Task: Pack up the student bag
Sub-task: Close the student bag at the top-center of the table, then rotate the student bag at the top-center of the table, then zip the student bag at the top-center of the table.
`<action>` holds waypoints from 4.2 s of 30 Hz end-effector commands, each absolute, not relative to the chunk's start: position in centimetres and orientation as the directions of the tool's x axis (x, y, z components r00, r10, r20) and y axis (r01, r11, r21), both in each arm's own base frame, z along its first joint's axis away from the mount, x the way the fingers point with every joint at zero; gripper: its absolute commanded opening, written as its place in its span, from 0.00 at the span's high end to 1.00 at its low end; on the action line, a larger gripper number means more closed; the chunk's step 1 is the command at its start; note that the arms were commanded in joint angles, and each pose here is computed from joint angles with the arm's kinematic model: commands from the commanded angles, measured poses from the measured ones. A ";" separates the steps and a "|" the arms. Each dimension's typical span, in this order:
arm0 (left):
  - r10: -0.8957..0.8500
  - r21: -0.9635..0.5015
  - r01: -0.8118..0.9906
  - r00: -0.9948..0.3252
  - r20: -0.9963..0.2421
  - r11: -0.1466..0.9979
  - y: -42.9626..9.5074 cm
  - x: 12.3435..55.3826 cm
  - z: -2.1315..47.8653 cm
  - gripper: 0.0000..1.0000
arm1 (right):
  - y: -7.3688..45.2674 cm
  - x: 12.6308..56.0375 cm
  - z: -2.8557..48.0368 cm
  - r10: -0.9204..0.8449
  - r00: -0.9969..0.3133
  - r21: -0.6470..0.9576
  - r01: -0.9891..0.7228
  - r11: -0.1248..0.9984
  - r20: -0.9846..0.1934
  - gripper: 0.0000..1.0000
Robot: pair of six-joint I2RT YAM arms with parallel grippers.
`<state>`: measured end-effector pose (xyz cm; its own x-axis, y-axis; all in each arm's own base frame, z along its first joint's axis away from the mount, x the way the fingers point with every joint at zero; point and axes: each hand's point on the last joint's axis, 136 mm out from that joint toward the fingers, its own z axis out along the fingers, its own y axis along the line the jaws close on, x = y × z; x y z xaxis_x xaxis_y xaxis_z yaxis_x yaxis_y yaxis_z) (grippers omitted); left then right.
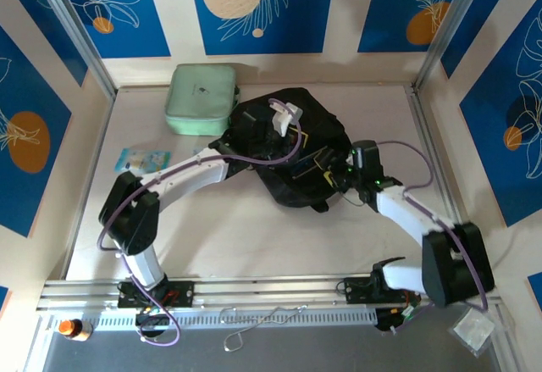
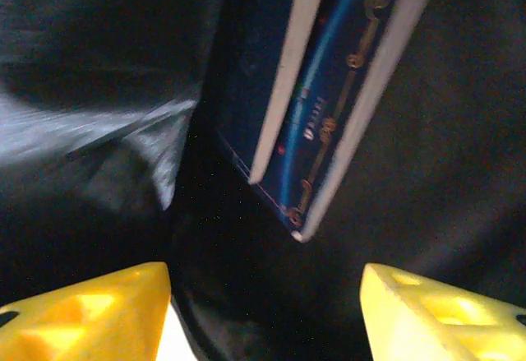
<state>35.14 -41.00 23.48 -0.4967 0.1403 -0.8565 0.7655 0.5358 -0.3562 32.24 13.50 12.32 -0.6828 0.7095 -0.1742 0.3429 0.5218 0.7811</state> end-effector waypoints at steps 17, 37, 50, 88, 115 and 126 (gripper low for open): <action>-0.068 -0.492 0.308 -0.792 -0.607 0.814 -29.7 37.5 17.3 0.26 | 5.6 29.1 17.4 0.711 -0.556 0.589 0.423 0.689 -0.432 0.29; -0.412 -0.594 -0.116 -0.823 -0.391 0.796 -23.6 40.9 9.7 0.59 | 6.3 28.3 16.5 0.720 -0.583 0.601 0.438 0.669 -0.377 0.29; -0.399 -0.664 -0.092 -0.857 -0.327 0.742 -26.7 43.4 7.1 0.59 | 7.1 26.7 14.2 0.738 -0.605 0.612 0.472 0.635 -0.298 0.29; -0.199 -0.808 0.285 -0.878 -0.436 0.515 -33.4 38.5 16.7 1.00 | 4.4 32.7 5.6 0.680 -0.713 0.524 0.518 0.676 -0.171 0.52; -0.388 -0.704 -0.025 -0.848 -0.360 0.710 -28.0 39.0 10.3 0.78 | 10.6 29.5 15.7 0.537 -0.787 0.500 0.348 0.793 -0.303 0.29; -0.433 -0.757 -0.085 -0.858 -0.275 0.648 -29.5 40.0 8.5 0.70 | 11.7 29.4 15.3 0.525 -0.800 0.511 0.335 0.792 -0.289 0.29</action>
